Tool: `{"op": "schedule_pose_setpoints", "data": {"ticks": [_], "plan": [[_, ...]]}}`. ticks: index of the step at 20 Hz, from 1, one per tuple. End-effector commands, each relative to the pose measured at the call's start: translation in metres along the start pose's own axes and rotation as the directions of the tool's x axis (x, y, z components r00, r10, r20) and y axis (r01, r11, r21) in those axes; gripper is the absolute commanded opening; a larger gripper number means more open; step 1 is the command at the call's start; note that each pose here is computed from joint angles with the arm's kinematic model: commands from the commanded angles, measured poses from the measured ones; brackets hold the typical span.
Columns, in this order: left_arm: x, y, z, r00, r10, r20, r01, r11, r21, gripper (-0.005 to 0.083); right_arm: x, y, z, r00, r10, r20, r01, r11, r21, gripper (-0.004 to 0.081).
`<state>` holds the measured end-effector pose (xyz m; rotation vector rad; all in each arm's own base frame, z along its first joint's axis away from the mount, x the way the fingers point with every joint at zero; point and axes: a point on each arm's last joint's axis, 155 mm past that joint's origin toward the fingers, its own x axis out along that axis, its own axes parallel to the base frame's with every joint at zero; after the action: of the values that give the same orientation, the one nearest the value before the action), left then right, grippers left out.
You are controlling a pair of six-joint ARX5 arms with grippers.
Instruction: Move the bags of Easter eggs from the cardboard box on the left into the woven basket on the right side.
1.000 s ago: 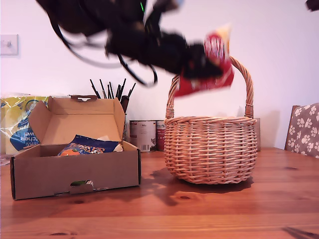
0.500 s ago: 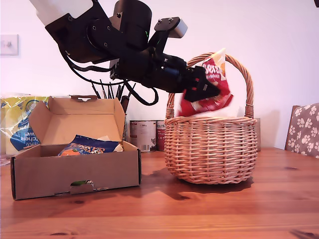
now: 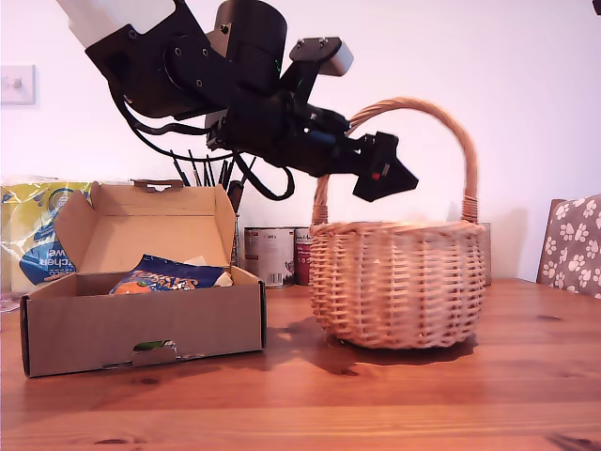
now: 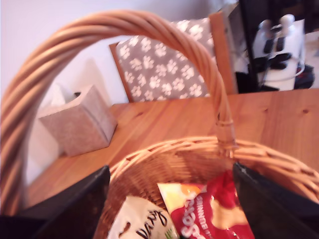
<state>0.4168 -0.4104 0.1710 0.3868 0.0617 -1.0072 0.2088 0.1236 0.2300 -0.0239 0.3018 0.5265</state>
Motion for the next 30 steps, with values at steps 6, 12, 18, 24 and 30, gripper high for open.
{"op": "schedule_pose_setpoints", "data": {"ticks": [6,12,18,24,30], "plan": [[-0.061,0.004,0.025,0.984,-0.010,-0.178,0.001,0.999,-0.050,-0.0019,0.002,-0.001,-0.005,1.000,-0.002,-0.008,0.002,1.000,0.004,-0.0011],[-0.139,0.028,-0.001,0.920,-0.013,-0.393,-0.049,0.988,-0.147,-0.0019,0.008,0.014,-0.006,0.997,0.076,-0.020,-0.077,0.997,-0.032,-0.0011],[-0.175,0.067,-0.040,0.875,0.025,-0.484,-0.149,0.964,-0.219,-0.0019,0.026,0.031,-0.005,0.989,0.140,-0.043,-0.141,0.989,-0.046,-0.0011],[-0.209,0.099,-0.080,0.826,0.059,-0.561,-0.241,0.936,-0.256,-0.0019,0.042,0.042,-0.002,0.984,0.175,-0.042,-0.177,0.983,-0.056,-0.0011],[-0.233,0.126,-0.097,0.821,0.084,-0.565,-0.306,0.900,-0.310,0.0169,0.047,0.042,-0.005,0.983,0.173,-0.057,-0.177,0.983,-0.055,-0.0011]]}}
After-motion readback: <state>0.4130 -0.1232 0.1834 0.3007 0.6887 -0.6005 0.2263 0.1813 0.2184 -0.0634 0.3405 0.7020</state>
